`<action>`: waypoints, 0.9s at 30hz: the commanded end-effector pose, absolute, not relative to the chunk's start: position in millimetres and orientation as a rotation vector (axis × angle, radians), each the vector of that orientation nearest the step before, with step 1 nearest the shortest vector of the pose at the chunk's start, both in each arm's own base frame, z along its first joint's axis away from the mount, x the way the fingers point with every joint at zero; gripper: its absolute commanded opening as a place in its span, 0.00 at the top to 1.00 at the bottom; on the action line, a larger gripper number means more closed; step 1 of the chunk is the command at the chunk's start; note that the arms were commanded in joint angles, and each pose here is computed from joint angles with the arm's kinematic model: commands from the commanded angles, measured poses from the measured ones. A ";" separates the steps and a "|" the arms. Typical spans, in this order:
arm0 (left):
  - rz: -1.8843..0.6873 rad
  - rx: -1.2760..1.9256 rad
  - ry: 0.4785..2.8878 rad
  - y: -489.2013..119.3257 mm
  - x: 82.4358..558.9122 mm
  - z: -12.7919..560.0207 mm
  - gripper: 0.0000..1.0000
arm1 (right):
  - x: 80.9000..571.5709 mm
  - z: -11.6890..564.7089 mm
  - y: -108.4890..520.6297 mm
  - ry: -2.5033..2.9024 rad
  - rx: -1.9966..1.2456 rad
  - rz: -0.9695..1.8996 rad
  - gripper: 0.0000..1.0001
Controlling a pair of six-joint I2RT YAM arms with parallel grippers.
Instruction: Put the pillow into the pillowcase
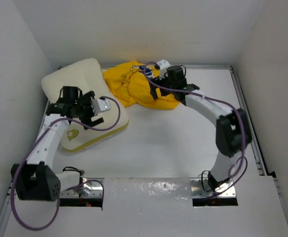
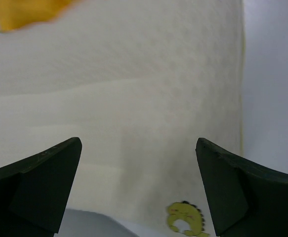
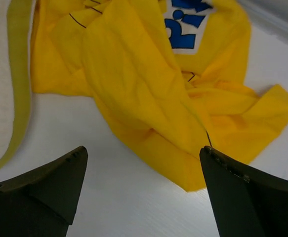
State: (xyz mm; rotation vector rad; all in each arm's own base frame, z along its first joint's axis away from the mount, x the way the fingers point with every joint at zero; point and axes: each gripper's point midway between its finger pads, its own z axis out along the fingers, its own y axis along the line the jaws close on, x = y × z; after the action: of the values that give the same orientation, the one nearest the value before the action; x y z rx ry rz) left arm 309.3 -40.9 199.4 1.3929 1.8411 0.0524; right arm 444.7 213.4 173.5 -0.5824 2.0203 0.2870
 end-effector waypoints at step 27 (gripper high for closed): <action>-0.263 0.876 1.720 -87.9 369.5 269.8 0.07 | 339.8 551.6 208.4 1.200 -0.341 0.593 1.00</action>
State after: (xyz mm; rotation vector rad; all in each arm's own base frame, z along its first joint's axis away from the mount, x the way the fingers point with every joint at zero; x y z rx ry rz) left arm 354.7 -69.2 235.7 0.9703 1.8146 -0.1454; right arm 366.6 219.4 506.9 -0.3753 1.3432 0.5678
